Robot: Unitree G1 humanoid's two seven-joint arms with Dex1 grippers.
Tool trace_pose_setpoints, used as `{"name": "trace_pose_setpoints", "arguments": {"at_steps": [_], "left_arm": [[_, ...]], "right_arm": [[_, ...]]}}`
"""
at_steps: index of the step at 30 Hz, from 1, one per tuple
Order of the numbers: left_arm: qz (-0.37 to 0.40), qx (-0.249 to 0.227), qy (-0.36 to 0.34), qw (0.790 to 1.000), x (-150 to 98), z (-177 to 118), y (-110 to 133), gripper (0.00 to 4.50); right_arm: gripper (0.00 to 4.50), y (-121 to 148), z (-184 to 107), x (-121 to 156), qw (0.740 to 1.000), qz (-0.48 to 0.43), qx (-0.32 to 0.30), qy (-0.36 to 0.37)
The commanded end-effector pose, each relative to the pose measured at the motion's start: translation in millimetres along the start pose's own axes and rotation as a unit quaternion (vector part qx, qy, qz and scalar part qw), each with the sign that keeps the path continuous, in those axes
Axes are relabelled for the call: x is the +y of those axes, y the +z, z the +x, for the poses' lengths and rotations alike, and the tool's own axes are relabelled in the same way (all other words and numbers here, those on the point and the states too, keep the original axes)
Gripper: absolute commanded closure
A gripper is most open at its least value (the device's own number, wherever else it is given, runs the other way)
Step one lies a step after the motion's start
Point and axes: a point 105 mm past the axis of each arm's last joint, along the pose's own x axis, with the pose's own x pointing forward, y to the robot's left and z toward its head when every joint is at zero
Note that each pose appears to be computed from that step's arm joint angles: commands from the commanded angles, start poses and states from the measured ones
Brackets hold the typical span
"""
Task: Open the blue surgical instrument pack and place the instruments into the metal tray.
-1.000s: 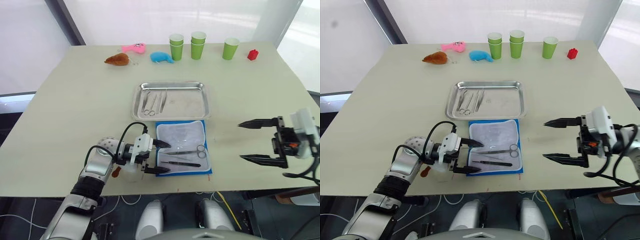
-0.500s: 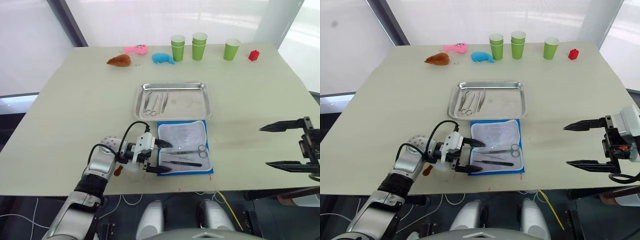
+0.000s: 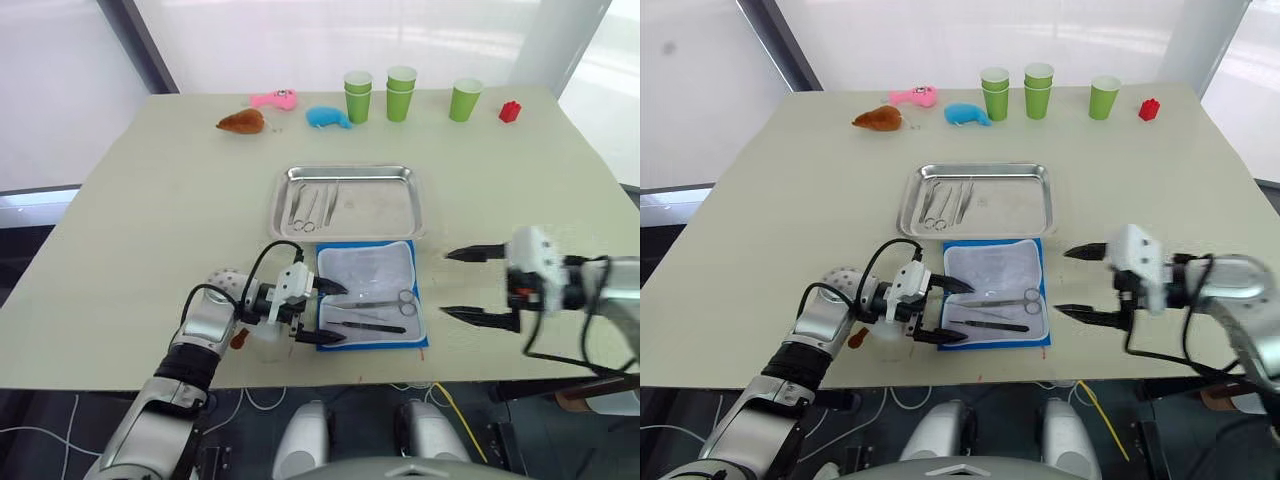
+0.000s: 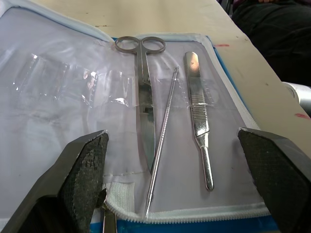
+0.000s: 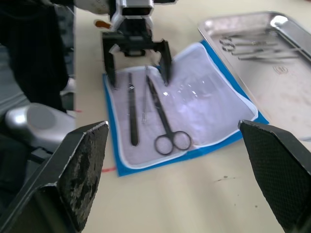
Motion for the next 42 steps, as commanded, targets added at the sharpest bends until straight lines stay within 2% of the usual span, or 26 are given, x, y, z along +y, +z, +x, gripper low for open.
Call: {"name": "trace_pose_setpoints", "arguments": {"at_steps": [1, 6, 10, 14, 21, 24, 27, 28, 31, 32, 42], "left_arm": [[-0.086, 0.052, -0.048, 0.994, -26.8, 15.5, -43.5, 0.04], [-0.084, 0.053, -0.048, 0.994, -26.0, 15.0, -42.6, 0.04], [-0.085, 0.053, -0.045, 0.994, -24.8, 14.7, -43.0, 0.04], [-0.085, 0.050, -0.043, 0.994, -24.6, 15.7, -42.0, 0.04], [-0.086, 0.049, -0.040, 0.994, -23.9, 15.9, -41.3, 0.04], [-0.085, 0.048, -0.038, 0.995, -23.2, 16.1, -40.7, 0.00], [-0.085, 0.048, -0.035, 0.995, -23.0, 16.0, -41.2, 0.00], [-0.086, 0.048, -0.035, 0.995, -23.1, 15.9, -41.5, 0.00], [-0.086, 0.047, -0.035, 0.995, -23.8, 16.2, -42.1, 0.00], [-0.086, 0.047, -0.035, 0.995, -24.0, 16.3, -42.2, 0.00], [-0.085, 0.043, -0.036, 0.995, -25.5, 20.5, -42.1, 0.00]], "right_arm": [[0.00, -3.2, 15.6, -15.5, 0.999, -0.032, 0.025, -0.022], [0.00, -5.4, 41.6, -23.4, 0.998, -0.049, 0.026, -0.002], [0.00, -11.6, 59.7, -19.2, 0.998, -0.048, 0.032, 0.028], [0.00, -19.8, 68.6, -13.4, 0.996, -0.055, 0.047, 0.058], [0.00, -29.7, 77.9, -12.4, 0.994, -0.046, 0.074, 0.068], [0.83, -40.6, 77.2, -6.4, 0.991, -0.036, 0.099, 0.086], [2.42, -44.0, 77.0, -2.3, 0.989, -0.025, 0.108, 0.096], [2.78, -43.9, 77.3, -1.1, 0.989, -0.023, 0.108, 0.098], [4.29, -42.1, 78.1, 1.9, 0.989, -0.022, 0.107, 0.103], [4.47, -41.6, 78.2, 2.4, 0.989, -0.022, 0.107, 0.103], [4.47, -7.1, 85.8, 9.1, 0.989, -0.053, 0.081, 0.110]]}}
